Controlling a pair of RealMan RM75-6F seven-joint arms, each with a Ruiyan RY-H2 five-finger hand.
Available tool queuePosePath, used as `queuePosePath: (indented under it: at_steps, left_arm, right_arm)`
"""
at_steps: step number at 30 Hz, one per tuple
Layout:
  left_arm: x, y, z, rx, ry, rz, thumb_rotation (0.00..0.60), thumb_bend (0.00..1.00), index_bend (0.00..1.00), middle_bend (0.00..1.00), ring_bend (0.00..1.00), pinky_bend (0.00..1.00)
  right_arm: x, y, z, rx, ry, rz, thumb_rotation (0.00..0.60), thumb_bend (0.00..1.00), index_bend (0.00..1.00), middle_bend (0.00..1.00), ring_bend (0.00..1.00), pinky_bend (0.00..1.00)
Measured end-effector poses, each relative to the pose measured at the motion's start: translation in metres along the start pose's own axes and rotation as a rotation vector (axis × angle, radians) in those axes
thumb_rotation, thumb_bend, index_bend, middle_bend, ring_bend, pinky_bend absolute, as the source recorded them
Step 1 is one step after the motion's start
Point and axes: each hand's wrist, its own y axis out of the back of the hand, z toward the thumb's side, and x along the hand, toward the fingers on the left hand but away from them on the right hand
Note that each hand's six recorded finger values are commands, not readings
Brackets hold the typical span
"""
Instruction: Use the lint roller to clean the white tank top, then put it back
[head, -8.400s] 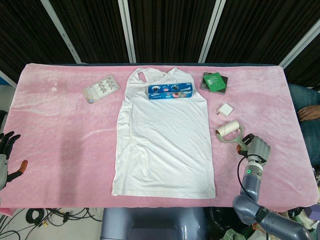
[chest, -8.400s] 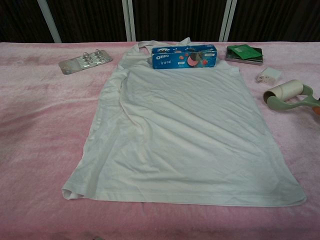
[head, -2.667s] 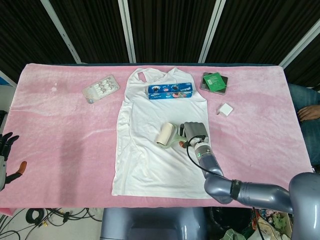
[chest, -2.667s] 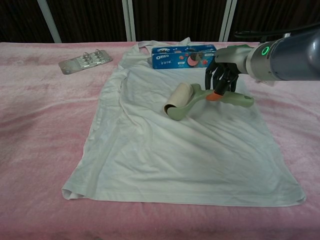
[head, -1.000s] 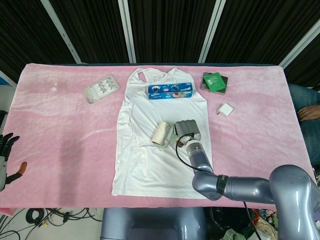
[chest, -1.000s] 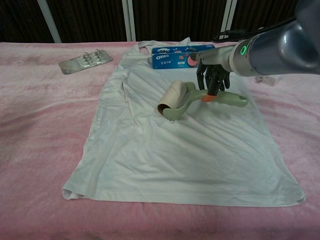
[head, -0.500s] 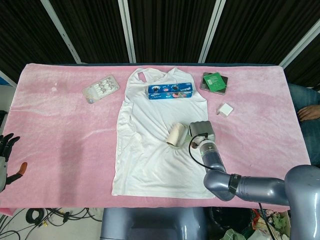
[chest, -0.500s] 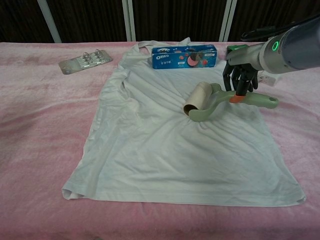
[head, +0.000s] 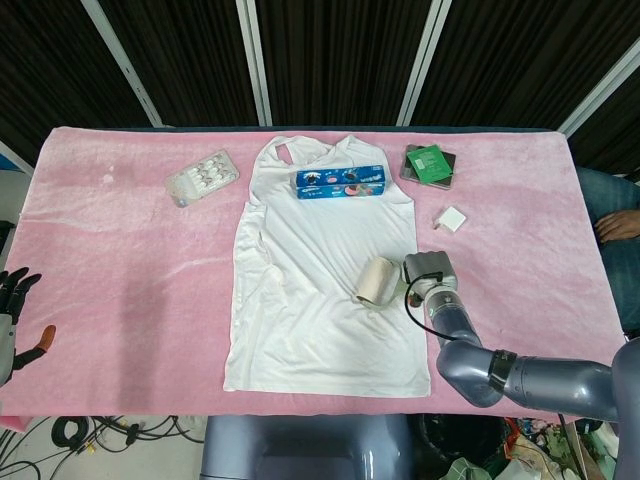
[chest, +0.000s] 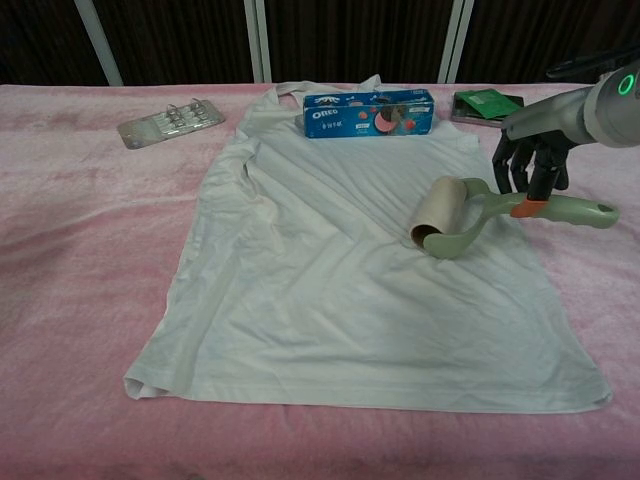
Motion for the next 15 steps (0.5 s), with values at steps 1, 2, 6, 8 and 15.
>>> queuePosePath:
  at_steps: [1, 2, 6, 8, 15]
  left_arm:
    - [0.0000, -0.0001, 0.0000, 0.000, 0.000, 0.000, 0.600, 0.32, 0.15, 0.09, 0.04, 0.00]
    - [-0.0001, -0.0003, 0.0000, 0.000, 0.000, -0.001, 0.600, 0.32, 0.15, 0.09, 0.04, 0.00]
    - [-0.0001, -0.0005, 0.0005, 0.000, -0.001, -0.001, 0.600, 0.32, 0.15, 0.09, 0.04, 0.00]
    - [-0.0001, -0.0007, 0.0007, 0.000, -0.001, -0.001, 0.600, 0.32, 0.15, 0.09, 0.04, 0.00]
    - [0.0001, -0.0013, 0.0010, 0.002, -0.002, -0.002, 0.600, 0.32, 0.15, 0.09, 0.04, 0.00]
  right_arm:
    - [0.0004, -0.0004, -0.0034, -0.001, -0.004, 0.003, 0.600, 0.59, 0.91, 0.72, 0.67, 0.44]
    - [0.0006, -0.0006, -0.0055, -0.003, -0.005, 0.005, 0.600, 0.59, 0.91, 0.72, 0.67, 0.44]
    - [0.0009, -0.0003, -0.0111, -0.017, -0.007, 0.011, 0.600, 0.58, 0.91, 0.72, 0.67, 0.44]
    - [0.0010, 0.0002, -0.0118, -0.024, -0.004, 0.013, 0.600, 0.58, 0.91, 0.72, 0.67, 0.44]
    - [0.0004, 0.0024, -0.0026, -0.042, 0.032, 0.023, 0.600, 0.59, 0.91, 0.72, 0.67, 0.44]
